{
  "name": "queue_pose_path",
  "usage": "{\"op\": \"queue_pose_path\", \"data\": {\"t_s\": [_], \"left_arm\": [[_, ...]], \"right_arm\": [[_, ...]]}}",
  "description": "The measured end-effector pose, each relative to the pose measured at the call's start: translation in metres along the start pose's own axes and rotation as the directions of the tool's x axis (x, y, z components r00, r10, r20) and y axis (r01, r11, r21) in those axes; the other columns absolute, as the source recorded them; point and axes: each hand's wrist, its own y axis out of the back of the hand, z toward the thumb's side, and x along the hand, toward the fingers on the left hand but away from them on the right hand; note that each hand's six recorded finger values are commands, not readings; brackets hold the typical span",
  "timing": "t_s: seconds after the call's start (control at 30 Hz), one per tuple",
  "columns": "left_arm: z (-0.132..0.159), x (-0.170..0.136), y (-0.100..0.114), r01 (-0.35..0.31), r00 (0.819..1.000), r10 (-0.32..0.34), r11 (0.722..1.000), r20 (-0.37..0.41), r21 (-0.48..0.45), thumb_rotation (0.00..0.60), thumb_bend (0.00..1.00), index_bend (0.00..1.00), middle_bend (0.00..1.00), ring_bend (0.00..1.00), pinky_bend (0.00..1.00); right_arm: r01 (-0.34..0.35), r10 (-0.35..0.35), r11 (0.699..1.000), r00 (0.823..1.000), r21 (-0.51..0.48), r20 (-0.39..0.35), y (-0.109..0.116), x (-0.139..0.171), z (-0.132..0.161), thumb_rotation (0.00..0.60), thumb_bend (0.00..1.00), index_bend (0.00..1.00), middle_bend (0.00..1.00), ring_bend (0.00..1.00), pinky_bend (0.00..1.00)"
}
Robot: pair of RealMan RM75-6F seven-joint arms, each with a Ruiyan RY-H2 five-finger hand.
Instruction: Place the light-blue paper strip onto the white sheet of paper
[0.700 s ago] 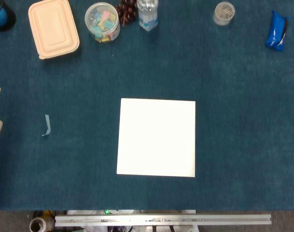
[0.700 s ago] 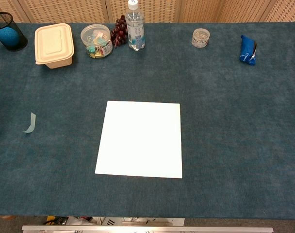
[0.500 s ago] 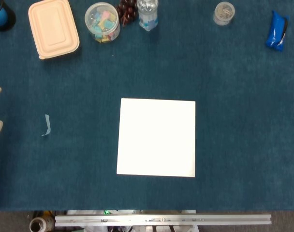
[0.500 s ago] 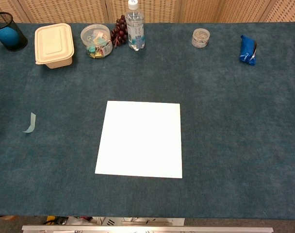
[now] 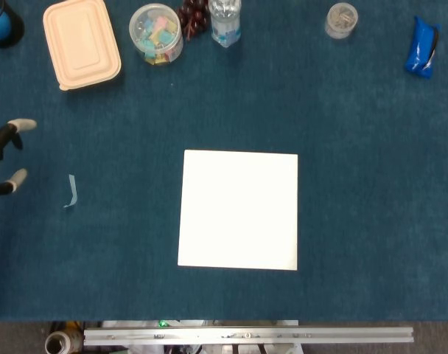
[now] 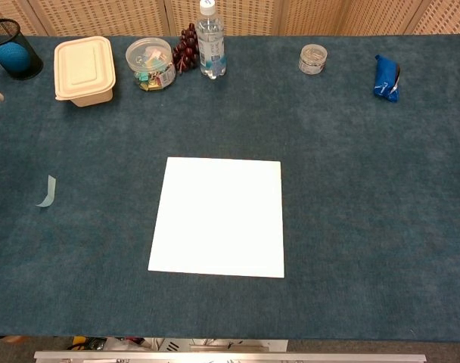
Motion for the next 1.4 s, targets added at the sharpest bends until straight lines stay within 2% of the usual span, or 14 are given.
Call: {"op": "queue_pose_path", "data": {"t_s": [0.17,0.3,0.43,0.57,0.7,0.83,1.07,1.4], "left_arm": [[0.007,0.026,-0.007,0.068,0.993,-0.070,0.997,0.091,0.022,0.600,0.25,0.26,0.75,0.82,0.87],[0.011,0.042,-0.013,0.114,0.979,-0.124,0.991,0.164,0.072,0.600,0.25,0.27,0.82,0.88,0.92],[0.015,0.054,-0.021,0.152,0.956,-0.183,0.977,0.229,0.146,0.600,0.25,0.28,0.87,0.92,0.95],[0.020,0.061,-0.033,0.184,0.924,-0.253,0.951,0.286,0.247,0.600,0.27,0.28,0.89,0.94,0.95],[0.022,0.063,-0.036,0.170,0.908,-0.277,0.929,0.315,0.328,0.600,0.27,0.29,0.89,0.94,0.93],[0.023,0.064,-0.034,0.140,0.893,-0.291,0.905,0.344,0.403,0.600,0.27,0.34,0.89,0.94,0.91],[0.024,0.060,-0.035,0.141,0.868,-0.326,0.885,0.375,0.443,0.600,0.27,0.43,0.88,0.94,0.90],[0.031,0.066,-0.043,0.142,0.856,-0.347,0.871,0.384,0.471,0.600,0.27,0.50,0.88,0.93,0.86]], "right_arm": [[0.001,-0.001,1.000,1.000,0.011,-0.004,0.003,0.000,0.004,0.600,0.17,0.48,0.52,0.48,0.49],[0.000,0.000,1.000,1.000,0.017,-0.003,0.004,0.001,0.005,0.600,0.17,0.48,0.52,0.49,0.49],[-0.002,0.002,1.000,1.000,0.019,-0.002,0.004,0.002,0.007,0.600,0.17,0.48,0.52,0.50,0.49],[-0.007,0.006,1.000,1.000,0.019,0.001,0.003,0.003,0.008,0.600,0.17,0.48,0.52,0.50,0.49],[-0.010,0.010,1.000,1.000,0.018,0.003,0.002,0.004,0.010,0.600,0.17,0.48,0.52,0.51,0.49],[-0.017,0.017,1.000,1.000,0.018,0.004,0.000,0.005,0.011,0.600,0.17,0.48,0.52,0.51,0.49],[-0.022,0.022,1.000,1.000,0.014,0.007,-0.003,0.006,0.012,0.600,0.17,0.48,0.52,0.52,0.49],[-0.024,0.024,1.000,1.000,0.009,0.015,-0.005,0.008,0.010,0.600,0.17,0.48,0.52,0.52,0.49]]}}
